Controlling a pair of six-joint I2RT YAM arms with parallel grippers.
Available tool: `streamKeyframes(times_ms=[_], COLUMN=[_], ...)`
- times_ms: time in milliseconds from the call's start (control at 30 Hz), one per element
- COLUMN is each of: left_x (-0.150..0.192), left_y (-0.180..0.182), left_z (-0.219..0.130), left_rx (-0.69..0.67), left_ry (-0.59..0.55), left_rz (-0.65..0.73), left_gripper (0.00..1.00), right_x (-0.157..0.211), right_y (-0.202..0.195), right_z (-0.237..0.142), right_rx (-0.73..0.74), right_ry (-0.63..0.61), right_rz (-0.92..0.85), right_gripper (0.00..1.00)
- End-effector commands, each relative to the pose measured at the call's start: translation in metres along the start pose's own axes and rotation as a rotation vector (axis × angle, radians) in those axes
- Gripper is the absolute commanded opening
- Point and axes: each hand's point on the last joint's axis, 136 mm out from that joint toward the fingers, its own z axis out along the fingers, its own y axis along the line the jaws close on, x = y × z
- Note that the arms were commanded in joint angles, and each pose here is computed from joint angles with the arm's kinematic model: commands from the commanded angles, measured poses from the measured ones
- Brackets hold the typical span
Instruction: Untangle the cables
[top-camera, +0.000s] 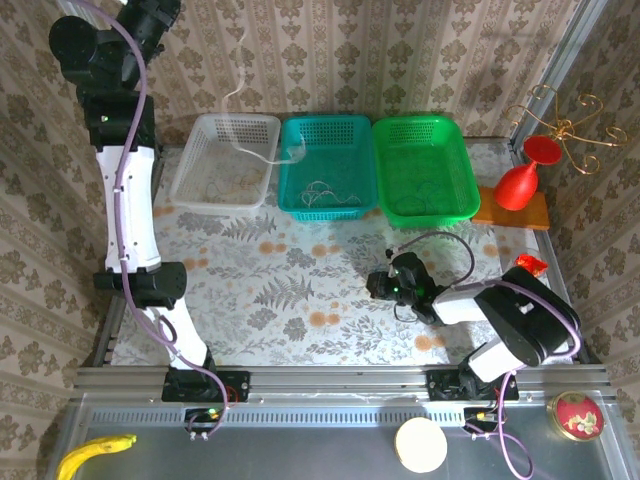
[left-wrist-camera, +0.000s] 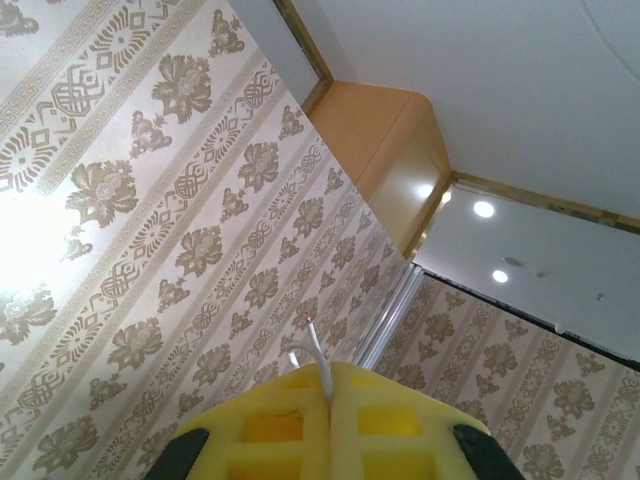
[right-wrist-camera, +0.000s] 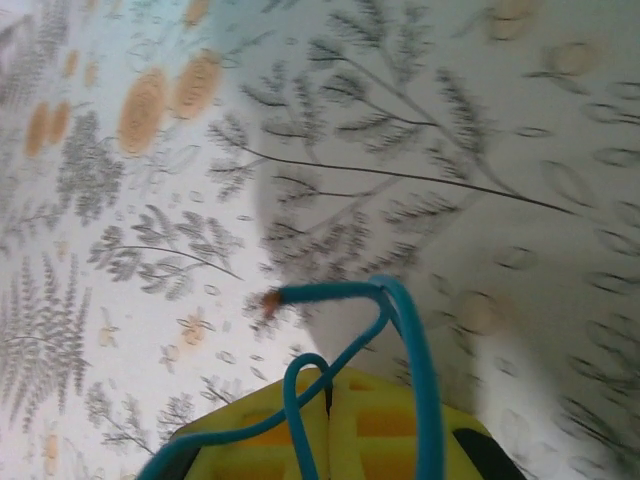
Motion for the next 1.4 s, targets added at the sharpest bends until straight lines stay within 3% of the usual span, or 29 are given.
streamKeyframes(times_ms=[0, 267, 733, 1033, 1367], left_x=[-0.014, -0.002, 0.030, 0.086, 0.190], left_y=[-0.031, -0.017, 0.011, 0.041, 0.130], left_z=[-0.007, -0.002, 0.013, 0.037, 0.046], left_rx=[0.067, 0.058, 0.048, 0.083, -0.011], left_ry=[-0.030, -0.005, 0.054, 0.137, 0.306], left_rz=[0.029, 0.007, -0.016, -0.050, -0.099], left_gripper=[0.00, 0.00, 0.00, 0.00, 0.00], right_x=[0.004, -0.021, -0.033, -0.025, -0.019], right_y=[-0.030, -0.005, 0.028, 0.034, 0.036], right_z=[-0.012, -0.030, -0.056, -0.058, -0.060], right_rx=[0.149, 0.086, -0.028, -0.071, -0.095], right_ry=[0.026, -0.027, -0.044, -0.014, 0.004], right_rz=[-0.023, -0.063, -0.079, -0.081, -0.082], right_gripper=[0.00, 0.00, 0.00, 0.00, 0.00])
